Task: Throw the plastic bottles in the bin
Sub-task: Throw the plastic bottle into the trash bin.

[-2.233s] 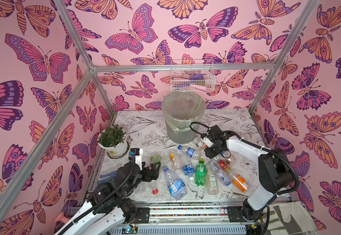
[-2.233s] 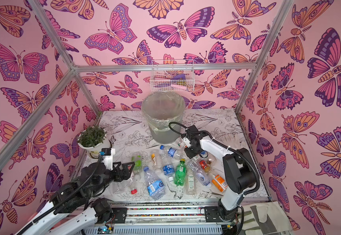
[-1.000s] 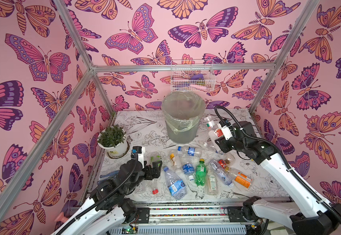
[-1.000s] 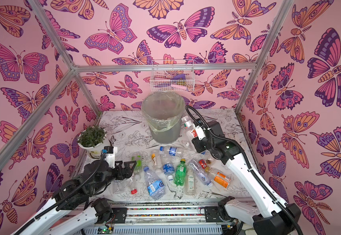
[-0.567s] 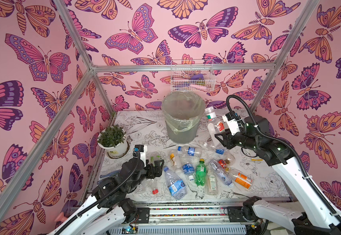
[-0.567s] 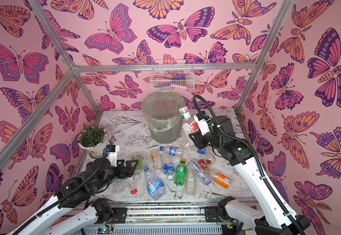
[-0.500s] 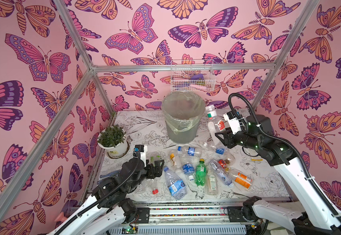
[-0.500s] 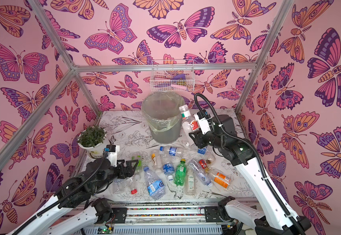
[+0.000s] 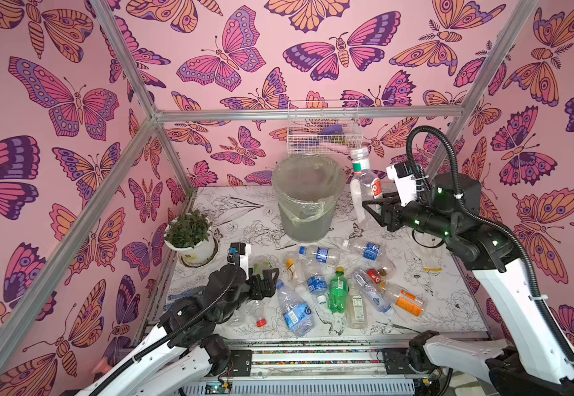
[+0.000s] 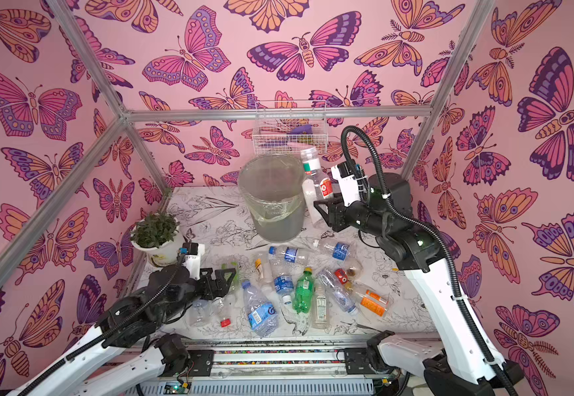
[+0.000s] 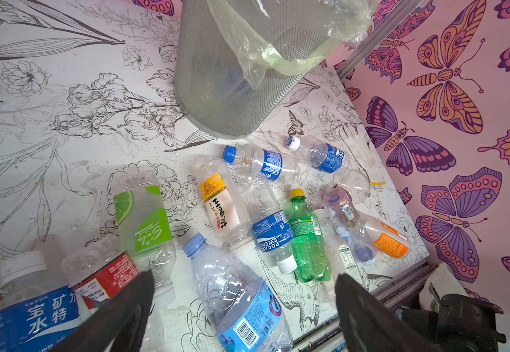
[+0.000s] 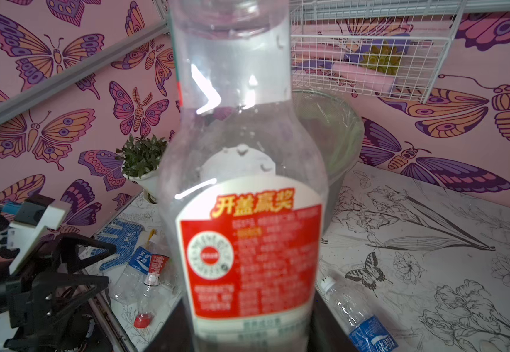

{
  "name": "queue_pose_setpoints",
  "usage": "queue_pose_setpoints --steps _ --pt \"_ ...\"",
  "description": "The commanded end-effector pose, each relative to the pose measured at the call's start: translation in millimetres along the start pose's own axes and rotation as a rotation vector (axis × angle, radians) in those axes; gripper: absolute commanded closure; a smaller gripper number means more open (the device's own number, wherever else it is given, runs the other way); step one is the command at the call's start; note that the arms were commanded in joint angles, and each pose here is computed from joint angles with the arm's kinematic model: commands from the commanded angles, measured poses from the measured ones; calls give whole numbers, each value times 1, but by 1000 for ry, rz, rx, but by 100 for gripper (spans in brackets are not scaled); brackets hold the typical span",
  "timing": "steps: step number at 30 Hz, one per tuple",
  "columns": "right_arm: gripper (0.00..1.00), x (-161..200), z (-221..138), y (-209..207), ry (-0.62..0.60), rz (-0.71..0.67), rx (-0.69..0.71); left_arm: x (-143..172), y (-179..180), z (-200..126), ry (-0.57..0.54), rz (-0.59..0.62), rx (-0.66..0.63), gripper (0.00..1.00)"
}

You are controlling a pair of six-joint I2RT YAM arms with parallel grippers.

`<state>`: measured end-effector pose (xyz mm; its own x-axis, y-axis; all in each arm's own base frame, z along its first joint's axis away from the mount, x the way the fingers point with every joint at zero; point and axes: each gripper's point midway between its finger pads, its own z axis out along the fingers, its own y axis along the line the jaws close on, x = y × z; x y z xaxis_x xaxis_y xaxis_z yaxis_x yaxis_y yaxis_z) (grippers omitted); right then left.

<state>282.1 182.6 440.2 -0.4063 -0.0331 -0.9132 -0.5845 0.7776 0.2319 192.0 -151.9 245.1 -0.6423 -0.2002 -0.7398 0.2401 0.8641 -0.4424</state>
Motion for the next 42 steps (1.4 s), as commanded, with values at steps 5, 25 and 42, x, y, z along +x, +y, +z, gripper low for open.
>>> queue_pose_setpoints --steps 5,25,42 --pt "100 -56 5 8 -120 21 -34 -3 -9 0 -7 4 35 6" --pt "100 -115 70 0 -128 53 -32 13 -8 6 29 -8 42 5" --pt "1 -50 167 -36 120 47 73 10 -7 -2 4 -23 62 6"
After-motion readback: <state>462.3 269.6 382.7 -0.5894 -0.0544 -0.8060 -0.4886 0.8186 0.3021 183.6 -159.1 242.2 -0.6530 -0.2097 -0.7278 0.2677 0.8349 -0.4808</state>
